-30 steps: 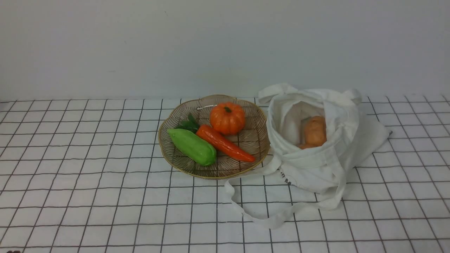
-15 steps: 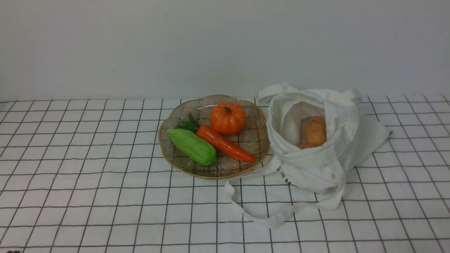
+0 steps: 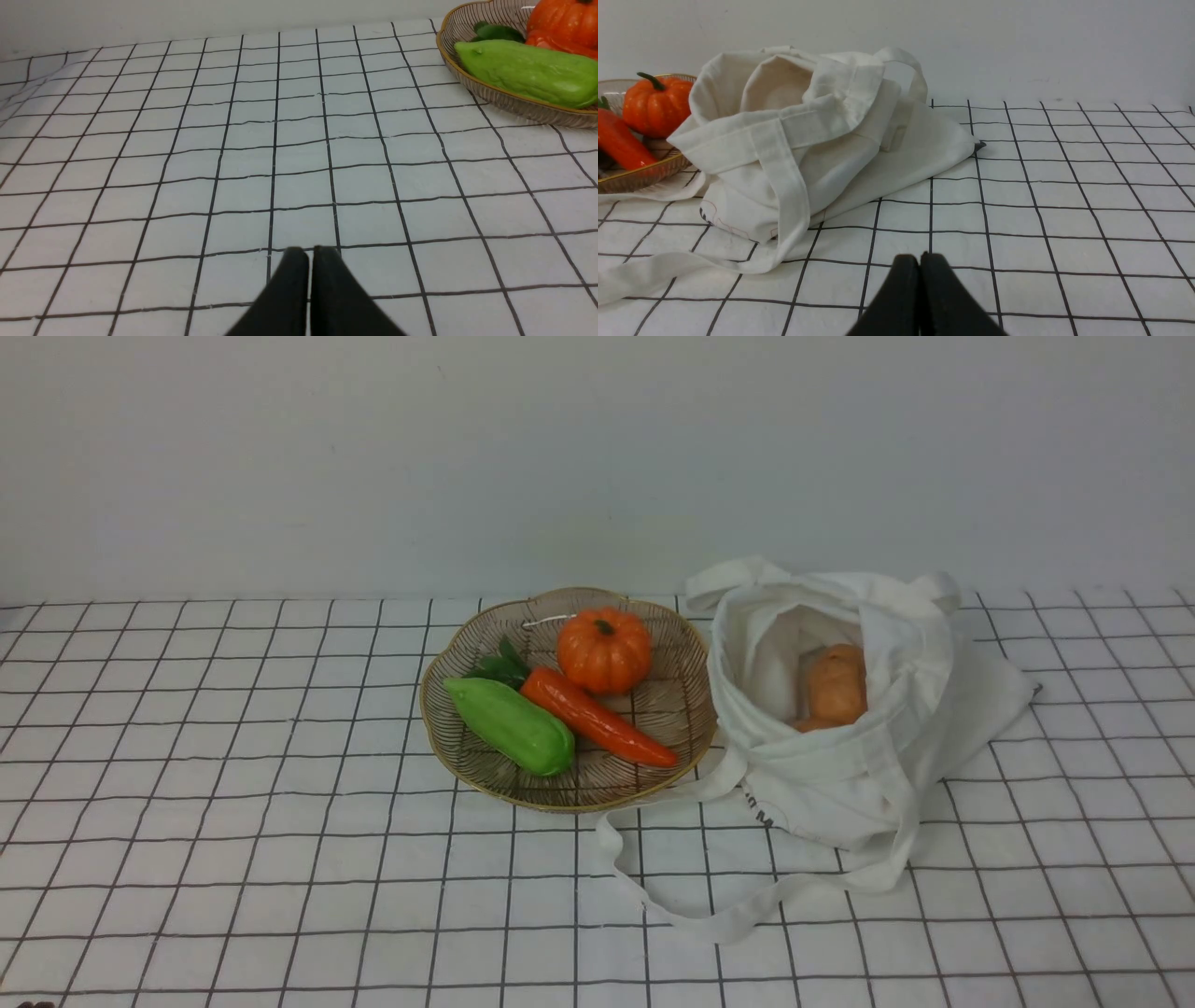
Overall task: Take vegetables from bag on white checkered tablecloth place on plate.
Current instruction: 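Reach into the bag and grasp the item inside with the right gripper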
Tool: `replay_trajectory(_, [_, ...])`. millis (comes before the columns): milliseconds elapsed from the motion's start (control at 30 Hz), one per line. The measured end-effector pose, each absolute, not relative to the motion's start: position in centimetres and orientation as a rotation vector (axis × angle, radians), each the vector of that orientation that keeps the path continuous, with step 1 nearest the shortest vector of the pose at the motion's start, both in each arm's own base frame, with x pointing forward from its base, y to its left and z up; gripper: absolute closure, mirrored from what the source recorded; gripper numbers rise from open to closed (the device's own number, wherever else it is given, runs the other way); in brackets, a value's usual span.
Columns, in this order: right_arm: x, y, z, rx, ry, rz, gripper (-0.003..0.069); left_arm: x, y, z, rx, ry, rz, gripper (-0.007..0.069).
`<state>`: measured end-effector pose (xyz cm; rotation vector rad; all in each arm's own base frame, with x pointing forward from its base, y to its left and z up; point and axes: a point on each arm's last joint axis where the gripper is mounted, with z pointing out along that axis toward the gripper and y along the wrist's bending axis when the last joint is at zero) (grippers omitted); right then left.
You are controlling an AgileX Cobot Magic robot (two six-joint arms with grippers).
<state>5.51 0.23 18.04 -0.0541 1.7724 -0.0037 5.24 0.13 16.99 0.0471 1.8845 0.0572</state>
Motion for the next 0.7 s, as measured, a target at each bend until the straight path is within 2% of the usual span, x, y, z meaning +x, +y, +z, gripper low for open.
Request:
replay_trajectory(333, [5.5,0.2,18.0,-0.056,1.772,-0.006,0.0673,5.2,0.1,17.0,0.047,1.884,0.057,0.0633])
replay_trajectory(467, [5.5,0.4,18.1,0.037,1.772,0.098,0.0673,5.2,0.1,17.0,0.047,1.884,0.057,0.0633])
replay_trajectory(500, [5.5,0.7,18.1,0.200,1.763,0.286,0.0673,5.2,0.1,17.0,0.047,1.884,0.057,0.0633])
replay_trajectory(533, [5.5,0.8,18.1,0.220,1.762,0.310,0.0673,5.2,0.1,17.0,0.047,1.884,0.057,0.0633])
replay_trajectory(600, [5.5,1.3,18.2,0.452,1.727,0.587,0.0673,5.2,0.1,17.0,0.047,1.884,0.057,0.0633])
replay_trajectory(700, [5.4,1.6,18.5,0.619,1.672,0.793,0.0673,5.2,0.1,17.0,0.047,1.884,0.057,0.0633])
